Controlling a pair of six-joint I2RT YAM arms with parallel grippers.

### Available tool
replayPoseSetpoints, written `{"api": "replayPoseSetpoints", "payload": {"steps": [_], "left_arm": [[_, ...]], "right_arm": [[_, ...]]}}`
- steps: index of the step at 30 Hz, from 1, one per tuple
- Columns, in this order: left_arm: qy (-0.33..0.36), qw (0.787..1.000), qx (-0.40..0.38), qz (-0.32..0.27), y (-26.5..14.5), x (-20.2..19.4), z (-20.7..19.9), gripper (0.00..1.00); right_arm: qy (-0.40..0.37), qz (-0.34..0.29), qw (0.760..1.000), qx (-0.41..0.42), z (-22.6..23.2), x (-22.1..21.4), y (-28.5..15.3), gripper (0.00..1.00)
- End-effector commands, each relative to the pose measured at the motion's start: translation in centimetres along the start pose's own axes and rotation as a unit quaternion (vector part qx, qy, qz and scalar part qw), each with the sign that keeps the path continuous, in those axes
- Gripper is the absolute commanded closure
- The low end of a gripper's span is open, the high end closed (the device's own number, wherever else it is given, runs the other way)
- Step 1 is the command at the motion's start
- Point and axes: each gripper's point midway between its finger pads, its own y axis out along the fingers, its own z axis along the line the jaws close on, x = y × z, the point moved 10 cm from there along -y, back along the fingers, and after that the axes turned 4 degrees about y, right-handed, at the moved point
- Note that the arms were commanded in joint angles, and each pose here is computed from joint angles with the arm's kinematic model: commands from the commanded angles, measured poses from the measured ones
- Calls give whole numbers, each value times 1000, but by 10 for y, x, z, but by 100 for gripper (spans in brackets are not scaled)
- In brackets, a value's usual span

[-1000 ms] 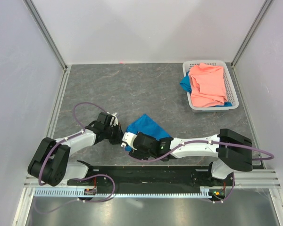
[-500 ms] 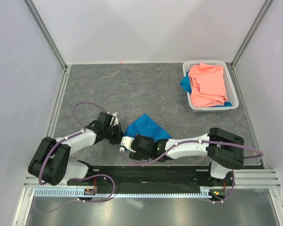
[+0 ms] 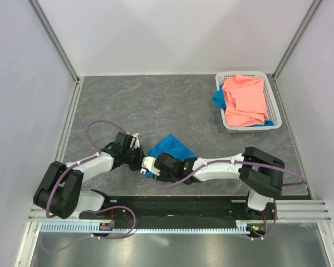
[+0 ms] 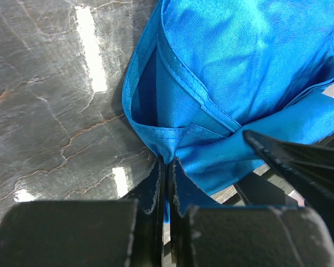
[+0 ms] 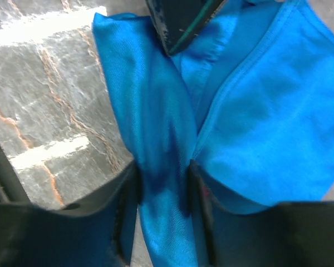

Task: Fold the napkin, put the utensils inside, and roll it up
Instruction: Roll the napkin with the utensil

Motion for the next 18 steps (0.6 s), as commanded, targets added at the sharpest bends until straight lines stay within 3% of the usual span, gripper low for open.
{"api": "replayPoseSetpoints", "payload": {"steps": [1,4,5,8,11,18], "left_arm": [[19,1000,-13,8,-2,3,-3,94],[29,999,1,-21,-10,8,-6,74],[28,999,19,-34,-13,10,-5,61],[27,997,36,-69,-26,12,-8,39],[13,994,62,-89,-33,7,-4,32],[17,987,61,-146,-44,-2,-1,30]], "right_arm": [[11,71,994,80,7,-20,14,61],[25,92,989,111,8,-22,17,69],[34,97,987,125,6,-22,18,72],[58,103,980,160,3,-23,19,78],[82,106,973,187,-4,-25,20,83],[146,110,944,276,-12,-31,26,86]]}}
